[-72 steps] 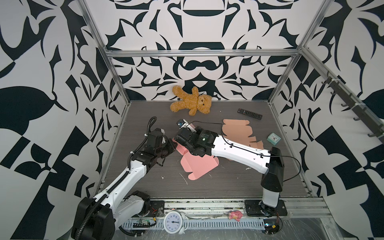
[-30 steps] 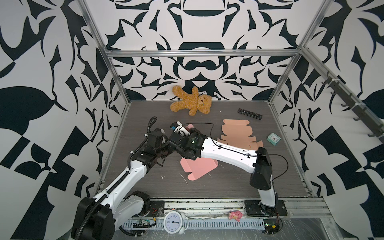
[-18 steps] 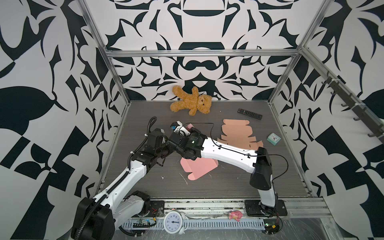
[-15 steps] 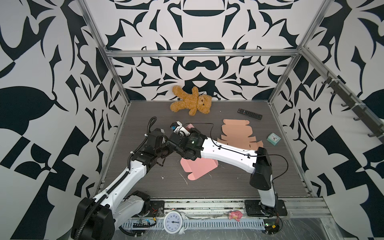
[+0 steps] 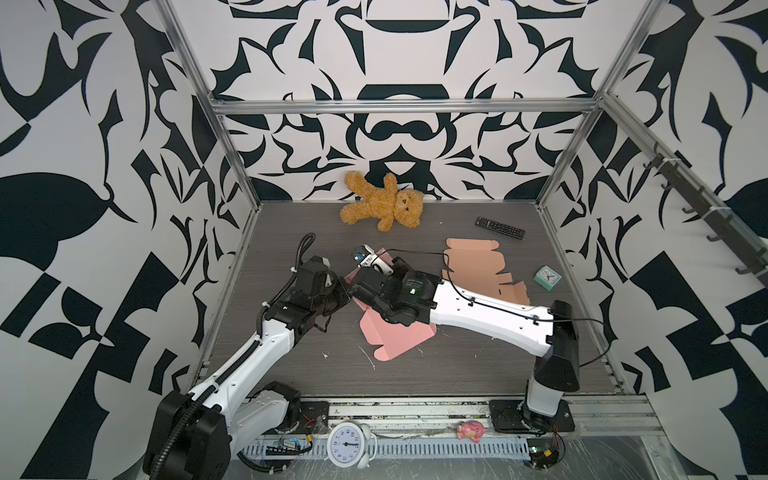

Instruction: Fold the paper box

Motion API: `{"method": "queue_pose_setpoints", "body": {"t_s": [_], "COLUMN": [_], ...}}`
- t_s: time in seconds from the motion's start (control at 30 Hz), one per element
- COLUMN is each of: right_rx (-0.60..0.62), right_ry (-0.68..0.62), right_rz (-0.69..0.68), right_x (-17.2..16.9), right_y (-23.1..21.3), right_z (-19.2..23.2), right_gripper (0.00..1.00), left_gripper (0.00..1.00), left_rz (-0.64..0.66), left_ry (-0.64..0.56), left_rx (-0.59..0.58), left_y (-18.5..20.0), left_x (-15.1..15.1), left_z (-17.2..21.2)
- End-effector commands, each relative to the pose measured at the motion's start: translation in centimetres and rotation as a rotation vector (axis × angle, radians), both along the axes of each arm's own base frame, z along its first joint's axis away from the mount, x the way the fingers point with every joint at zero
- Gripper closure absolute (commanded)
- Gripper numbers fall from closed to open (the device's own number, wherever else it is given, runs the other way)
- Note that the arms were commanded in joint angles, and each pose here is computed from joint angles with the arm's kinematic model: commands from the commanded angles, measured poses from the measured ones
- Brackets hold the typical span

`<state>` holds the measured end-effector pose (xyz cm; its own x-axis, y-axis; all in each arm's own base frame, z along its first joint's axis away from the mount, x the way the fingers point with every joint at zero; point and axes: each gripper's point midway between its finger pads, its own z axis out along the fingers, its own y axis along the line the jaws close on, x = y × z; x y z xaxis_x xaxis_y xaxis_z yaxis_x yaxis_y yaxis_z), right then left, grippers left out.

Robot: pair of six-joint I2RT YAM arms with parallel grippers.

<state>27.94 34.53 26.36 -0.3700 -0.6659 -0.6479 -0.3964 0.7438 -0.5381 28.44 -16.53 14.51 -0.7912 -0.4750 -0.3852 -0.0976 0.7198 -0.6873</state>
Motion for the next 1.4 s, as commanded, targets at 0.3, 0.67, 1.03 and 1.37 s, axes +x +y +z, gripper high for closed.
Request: {"method": "queue_pose_setpoints", "body": {"t_s": [0.3,0.67,1.03,1.37], "right_rx": [0.671,0.850,0.860,0.782], "right_ry": [0.316,0.434,0.517,0.533], "right_rz": [0.009,0.075,0.098,0.081], "right_x": [-1.4,-0.3,1.0,1.9], "right_y": [-4.4,-4.6,-4.6,-4.7], "right_z": [1.1,0.7,-2.9,-5.2], "right_gripper": [0.37,0.34,0.33,0.34], "left_gripper": [0.96,0.92,0.89,0.89], "left_rz": [-0.108,-0.250,-0.326,-0.348], "left_ry": [-0.264,-0.404,-0.425,-0.392], "left_rx": [0.209,0.295,0.406,0.474], "left_y": [0.5,-0.9,-2.3,-3.3], "left_x": [2.4,3.4,4.3,4.9], "left_z": [1.8,0.4,-2.8,-5.7]}}
